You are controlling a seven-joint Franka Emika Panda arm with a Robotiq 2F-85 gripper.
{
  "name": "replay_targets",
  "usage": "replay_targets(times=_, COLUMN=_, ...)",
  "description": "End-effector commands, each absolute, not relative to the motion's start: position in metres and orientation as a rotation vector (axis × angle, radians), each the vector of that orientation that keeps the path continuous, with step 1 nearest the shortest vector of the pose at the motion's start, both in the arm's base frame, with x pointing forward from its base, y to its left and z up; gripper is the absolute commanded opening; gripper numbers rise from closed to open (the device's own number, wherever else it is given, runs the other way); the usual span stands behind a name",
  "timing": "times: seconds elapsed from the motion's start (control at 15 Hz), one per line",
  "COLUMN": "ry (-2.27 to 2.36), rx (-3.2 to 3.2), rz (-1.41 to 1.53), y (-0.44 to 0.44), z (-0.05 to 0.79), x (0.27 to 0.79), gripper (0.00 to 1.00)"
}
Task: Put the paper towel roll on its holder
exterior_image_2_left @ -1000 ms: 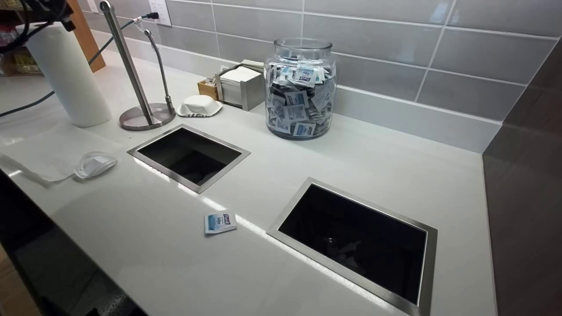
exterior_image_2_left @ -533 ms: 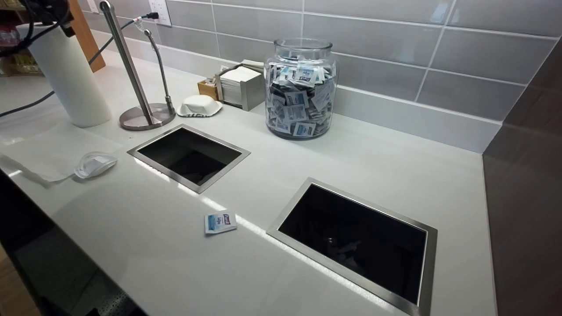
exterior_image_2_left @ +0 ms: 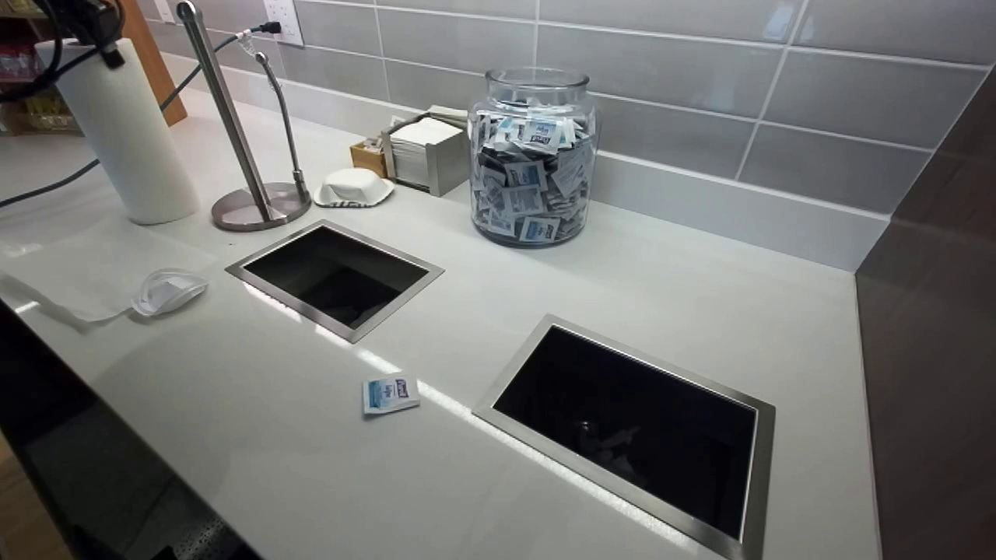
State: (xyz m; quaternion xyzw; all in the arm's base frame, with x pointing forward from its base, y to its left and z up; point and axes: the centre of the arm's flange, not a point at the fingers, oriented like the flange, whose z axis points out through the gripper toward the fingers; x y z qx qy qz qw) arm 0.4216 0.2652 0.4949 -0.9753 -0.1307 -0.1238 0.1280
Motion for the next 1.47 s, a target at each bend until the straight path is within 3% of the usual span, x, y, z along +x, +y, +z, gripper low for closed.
replay_targets(times=0.0, ry=-0.417, rx=-2.821, rz=-0.331, y=0.265, z=0.513, x=0.417, gripper=0.07)
replay_targets(times=0.47, ry=-0.45, rx=-2.816, rz=-0.39, y=0.259, z=0.594, x=0.397, gripper=0.07)
replay_targets(times=1.4, ry=-0.394, rx=-2.836, rz=-0.843, y=0.249, z=0.777, x=0.349, gripper=0.07)
